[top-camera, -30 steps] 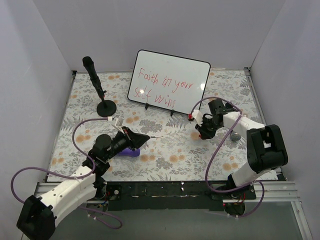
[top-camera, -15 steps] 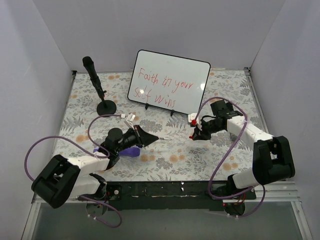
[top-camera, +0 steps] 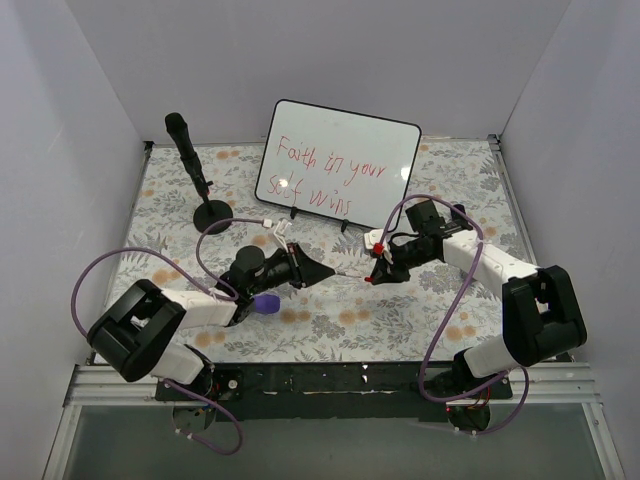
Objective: Write a sentence on the whiteboard
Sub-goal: Insert the whiteboard marker without the cap into the pen cap.
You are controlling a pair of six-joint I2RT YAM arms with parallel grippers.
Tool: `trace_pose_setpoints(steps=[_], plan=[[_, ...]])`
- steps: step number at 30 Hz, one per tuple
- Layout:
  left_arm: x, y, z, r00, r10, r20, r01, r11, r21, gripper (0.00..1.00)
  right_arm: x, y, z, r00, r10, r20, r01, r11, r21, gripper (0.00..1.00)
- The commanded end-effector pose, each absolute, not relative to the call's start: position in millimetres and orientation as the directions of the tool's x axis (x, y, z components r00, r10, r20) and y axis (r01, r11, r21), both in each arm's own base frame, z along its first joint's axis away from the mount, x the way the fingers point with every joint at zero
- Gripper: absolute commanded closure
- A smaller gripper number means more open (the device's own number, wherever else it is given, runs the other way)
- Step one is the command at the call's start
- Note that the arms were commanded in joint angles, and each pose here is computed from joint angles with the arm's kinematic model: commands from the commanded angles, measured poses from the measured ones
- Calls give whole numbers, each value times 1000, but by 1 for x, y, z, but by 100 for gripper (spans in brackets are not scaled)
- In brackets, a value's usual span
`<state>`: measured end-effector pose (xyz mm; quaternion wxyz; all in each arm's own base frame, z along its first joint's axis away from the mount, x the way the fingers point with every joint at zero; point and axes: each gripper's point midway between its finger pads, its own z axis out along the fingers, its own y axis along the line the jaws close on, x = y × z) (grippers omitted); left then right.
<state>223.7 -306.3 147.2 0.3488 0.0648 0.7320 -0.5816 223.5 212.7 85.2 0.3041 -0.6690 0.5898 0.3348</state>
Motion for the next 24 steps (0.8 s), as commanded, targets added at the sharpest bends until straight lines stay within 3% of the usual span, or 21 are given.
trace_pose_setpoints(steps=[1,24], plan=[[234,-319,155,-697,-291,-655,560,349,-751,100,228,224,100,96,-547,-831,-991,-129,-29,94],[234,-326,151,-675,-262,-690,585,380,-716,100,228,225,100,68,-551,-832,-993,-119,-3,94]])
